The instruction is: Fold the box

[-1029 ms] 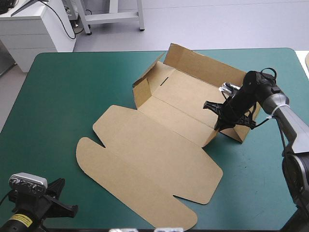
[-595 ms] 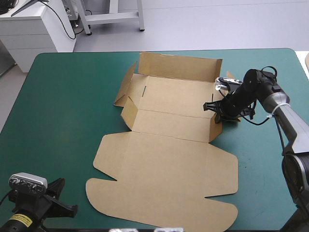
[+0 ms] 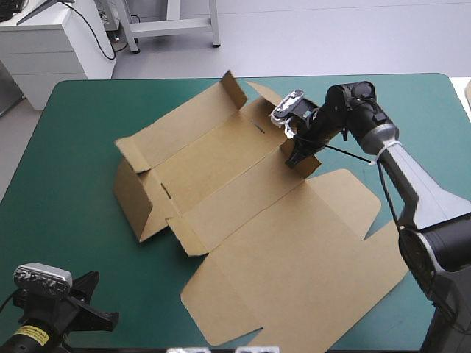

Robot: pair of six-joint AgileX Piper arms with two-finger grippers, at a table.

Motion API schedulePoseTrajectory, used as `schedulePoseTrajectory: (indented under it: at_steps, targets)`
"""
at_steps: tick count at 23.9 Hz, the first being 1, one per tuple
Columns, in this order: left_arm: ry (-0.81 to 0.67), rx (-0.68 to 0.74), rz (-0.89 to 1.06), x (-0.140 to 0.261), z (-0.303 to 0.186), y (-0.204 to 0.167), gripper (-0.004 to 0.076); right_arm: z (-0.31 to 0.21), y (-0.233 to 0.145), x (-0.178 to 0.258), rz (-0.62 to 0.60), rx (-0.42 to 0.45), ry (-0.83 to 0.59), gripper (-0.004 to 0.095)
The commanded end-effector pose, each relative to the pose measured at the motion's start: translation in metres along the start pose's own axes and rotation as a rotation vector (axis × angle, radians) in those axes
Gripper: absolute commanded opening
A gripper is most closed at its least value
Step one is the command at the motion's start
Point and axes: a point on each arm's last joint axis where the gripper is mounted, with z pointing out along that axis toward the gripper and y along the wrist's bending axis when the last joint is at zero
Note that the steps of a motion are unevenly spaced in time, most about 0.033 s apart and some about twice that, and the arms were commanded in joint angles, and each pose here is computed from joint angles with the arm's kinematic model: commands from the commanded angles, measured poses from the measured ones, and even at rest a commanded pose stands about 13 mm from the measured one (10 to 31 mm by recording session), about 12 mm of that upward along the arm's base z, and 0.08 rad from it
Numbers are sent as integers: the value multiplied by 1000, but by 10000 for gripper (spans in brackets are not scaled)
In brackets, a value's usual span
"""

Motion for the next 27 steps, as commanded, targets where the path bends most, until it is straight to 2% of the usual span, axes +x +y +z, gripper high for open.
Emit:
schedulePoseTrajectory:
  at_steps: [1,7,11,15,22,25,27]
  targets:
    - [-86,4,-14,-13,-4,0,-8,-32,16,-30,-230,67,-123,-15]
    - [-86,5,-15,-13,-4,0,-8,-31,60,-66,-573,107,-246,-15]
    - [-86,5,-15,-13,-4,0,-8,-31,79,-76,-603,73,-303,-16]
    - [-86,5,-15,-13,-4,0,-8,-31,93,-78,-634,5,-311,-16]
    - [-86,5,-18,-13,-4,0,-8,-31,111,-82,-671,-53,-322,-15]
    - [-86,5,-18,-13,-4,0,-8,-30,112,-81,-673,-55,-319,-11]
    - [-86,5,-18,-13,-4,0,-8,-30,113,-81,-691,-40,-304,34]
